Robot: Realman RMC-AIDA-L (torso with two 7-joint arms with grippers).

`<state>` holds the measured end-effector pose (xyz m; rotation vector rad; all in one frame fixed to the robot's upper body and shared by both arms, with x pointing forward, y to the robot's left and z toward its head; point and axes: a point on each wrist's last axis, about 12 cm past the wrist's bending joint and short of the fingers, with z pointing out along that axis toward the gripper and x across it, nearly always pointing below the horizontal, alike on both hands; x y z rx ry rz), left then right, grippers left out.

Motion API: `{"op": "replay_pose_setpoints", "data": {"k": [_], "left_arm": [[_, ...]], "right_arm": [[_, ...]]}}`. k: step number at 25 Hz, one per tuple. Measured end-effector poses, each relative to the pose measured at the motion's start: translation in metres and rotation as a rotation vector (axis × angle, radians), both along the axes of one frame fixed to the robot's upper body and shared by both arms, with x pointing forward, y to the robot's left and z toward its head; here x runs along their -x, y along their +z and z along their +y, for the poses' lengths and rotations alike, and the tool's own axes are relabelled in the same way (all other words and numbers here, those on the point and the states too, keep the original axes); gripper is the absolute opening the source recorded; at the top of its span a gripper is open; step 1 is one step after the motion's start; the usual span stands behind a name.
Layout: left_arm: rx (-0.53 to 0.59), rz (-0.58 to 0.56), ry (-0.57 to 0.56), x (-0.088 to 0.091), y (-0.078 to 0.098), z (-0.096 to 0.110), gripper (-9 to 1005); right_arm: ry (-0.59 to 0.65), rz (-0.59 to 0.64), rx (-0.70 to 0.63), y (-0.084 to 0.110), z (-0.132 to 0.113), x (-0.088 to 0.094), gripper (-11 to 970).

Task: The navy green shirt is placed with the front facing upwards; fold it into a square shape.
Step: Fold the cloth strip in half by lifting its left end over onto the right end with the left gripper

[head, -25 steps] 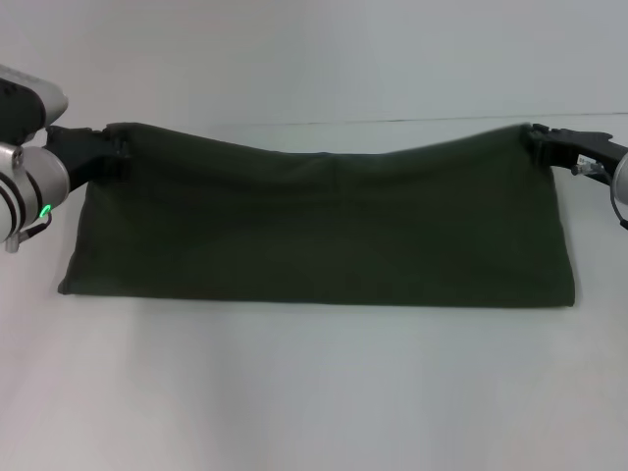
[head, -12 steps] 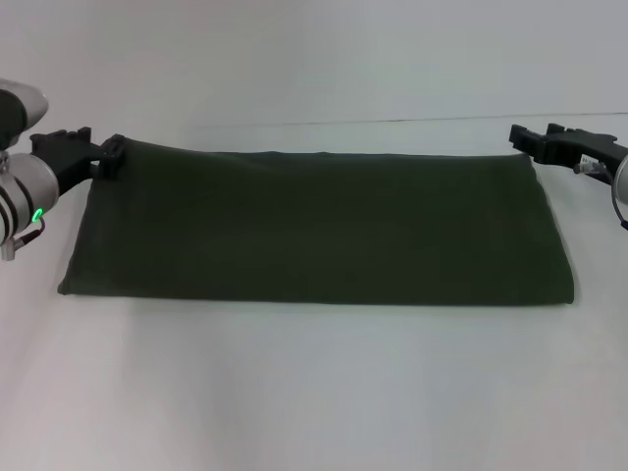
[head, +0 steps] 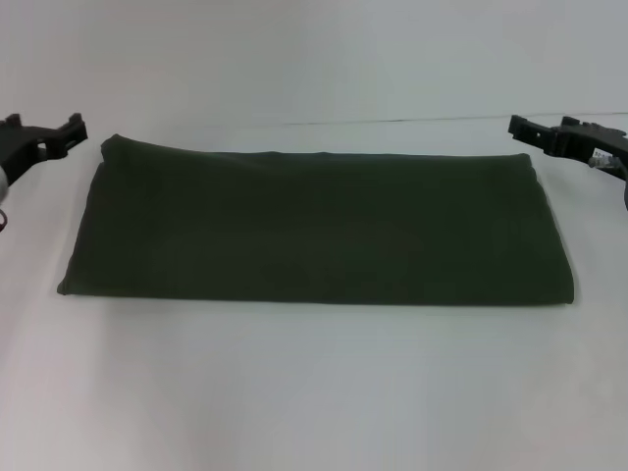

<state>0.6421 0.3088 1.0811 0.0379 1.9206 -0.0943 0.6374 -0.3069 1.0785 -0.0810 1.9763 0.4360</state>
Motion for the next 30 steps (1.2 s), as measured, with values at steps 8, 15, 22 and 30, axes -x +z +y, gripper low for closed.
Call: {"op": "replay_pose_setpoints", "data": {"k": [8,15,22,30], "left_arm": [[0.318,-0.054,-0.107,0.022,0.007,0.004,935],[0.608,-0.081,-0.301,0.060,0.015,0.008,937],[0.900,-0.055,-0.290,0.094,0.005,0.017,936],[1.061,-0.065,-0.224,0.110,0.001,0.031,937]], "right_arm": [[0.221,-0.100,-0.134,0.014,-0.004,0.032,911],[0.294,-0.123,-0.213,0.010,-0.014,0.061,907],[0.316,-0.110,-0.263,0.002,-0.013,0.078,904],[0.328,-0.097,-0.292,-0.001,-0.007,0.080,900]]}}
